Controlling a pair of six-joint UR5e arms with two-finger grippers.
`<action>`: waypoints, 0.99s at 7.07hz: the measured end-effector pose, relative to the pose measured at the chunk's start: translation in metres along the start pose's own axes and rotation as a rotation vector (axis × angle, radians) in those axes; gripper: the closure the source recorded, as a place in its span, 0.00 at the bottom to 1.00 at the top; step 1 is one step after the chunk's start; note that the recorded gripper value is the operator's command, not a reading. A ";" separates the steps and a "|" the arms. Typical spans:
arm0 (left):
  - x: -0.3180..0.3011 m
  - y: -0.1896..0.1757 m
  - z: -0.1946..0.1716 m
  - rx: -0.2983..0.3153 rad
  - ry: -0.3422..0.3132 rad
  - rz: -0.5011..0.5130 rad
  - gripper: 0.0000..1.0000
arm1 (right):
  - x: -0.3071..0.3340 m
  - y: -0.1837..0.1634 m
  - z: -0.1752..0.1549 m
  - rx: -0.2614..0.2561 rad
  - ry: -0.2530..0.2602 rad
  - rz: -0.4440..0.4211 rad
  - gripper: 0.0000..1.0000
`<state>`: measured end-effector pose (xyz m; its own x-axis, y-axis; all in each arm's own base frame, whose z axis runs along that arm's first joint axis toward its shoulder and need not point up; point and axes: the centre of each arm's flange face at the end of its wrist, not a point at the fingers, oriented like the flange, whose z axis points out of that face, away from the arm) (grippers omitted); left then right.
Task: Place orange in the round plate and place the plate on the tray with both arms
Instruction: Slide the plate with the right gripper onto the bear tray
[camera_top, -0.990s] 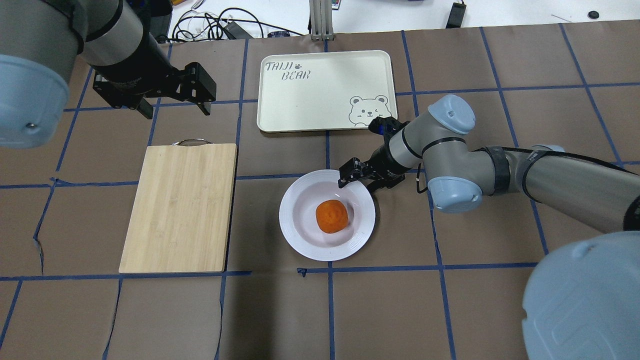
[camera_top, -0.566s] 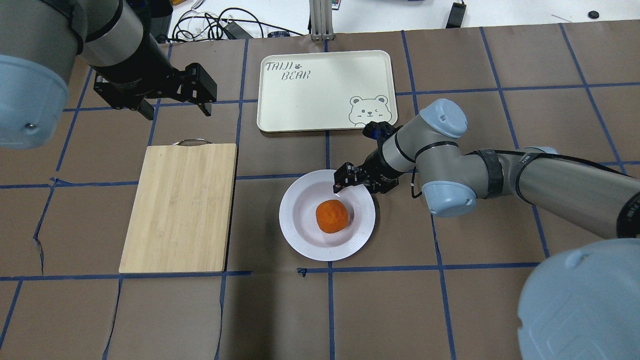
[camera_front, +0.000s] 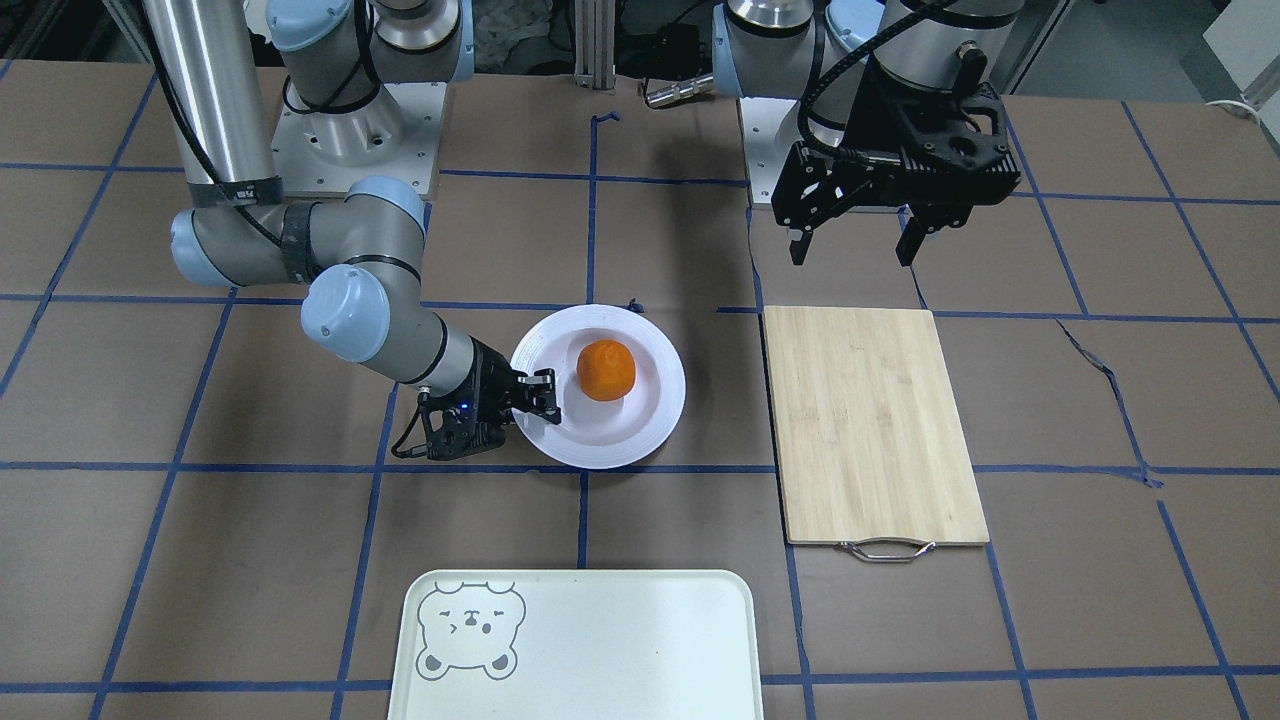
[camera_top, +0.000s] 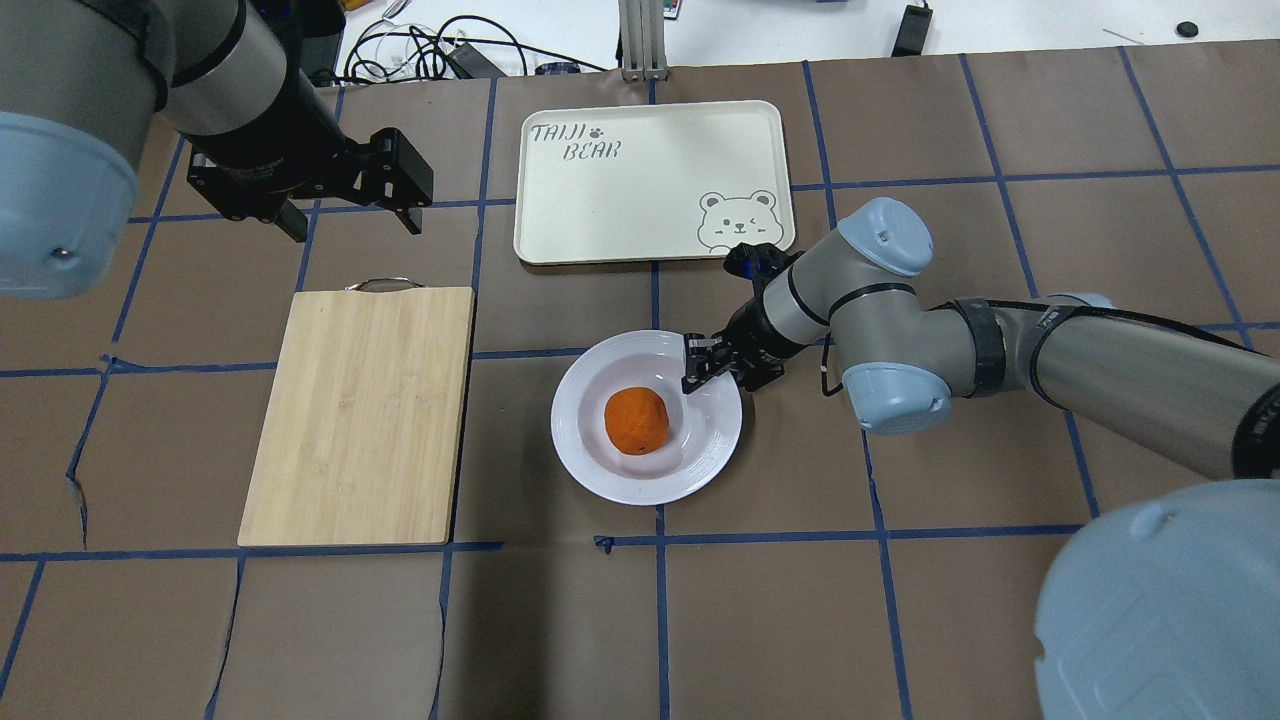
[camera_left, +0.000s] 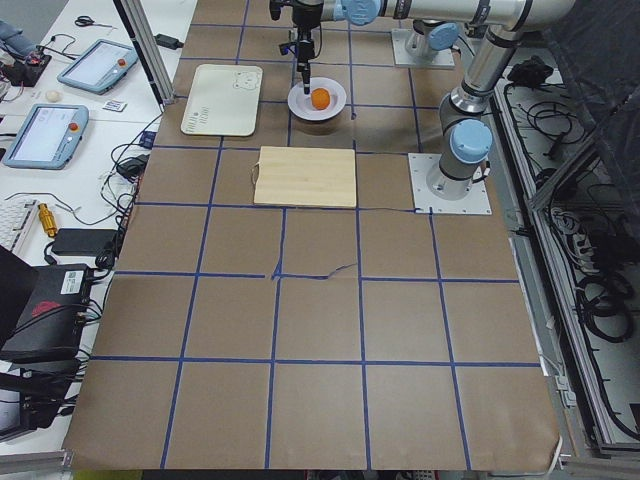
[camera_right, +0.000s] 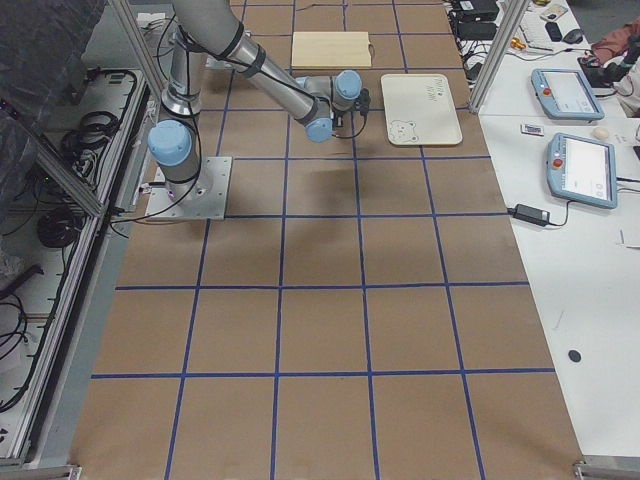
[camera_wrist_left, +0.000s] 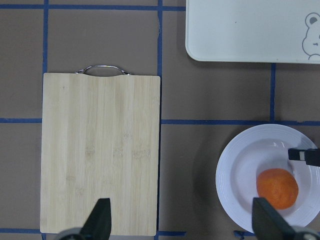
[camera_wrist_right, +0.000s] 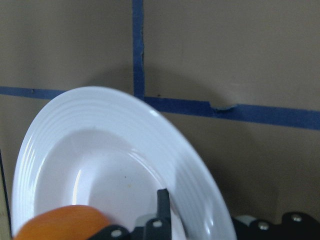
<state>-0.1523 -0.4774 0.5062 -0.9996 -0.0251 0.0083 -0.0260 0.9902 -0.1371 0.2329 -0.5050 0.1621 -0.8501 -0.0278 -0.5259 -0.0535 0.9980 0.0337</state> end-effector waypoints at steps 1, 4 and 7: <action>0.000 0.000 0.000 0.000 -0.001 0.000 0.00 | -0.003 -0.002 -0.005 0.016 -0.001 -0.009 1.00; 0.000 0.000 0.001 -0.001 -0.001 0.000 0.00 | -0.026 -0.021 -0.044 0.193 -0.058 -0.107 1.00; 0.000 0.000 0.001 -0.002 -0.003 0.001 0.00 | -0.042 -0.055 -0.101 0.344 -0.090 -0.172 1.00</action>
<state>-0.1524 -0.4773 0.5054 -0.9997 -0.0247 0.0056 -0.0253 0.9904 -0.1356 0.2180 -0.5645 0.2683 -0.7942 -0.2060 -0.5717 0.0007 0.9405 -0.3399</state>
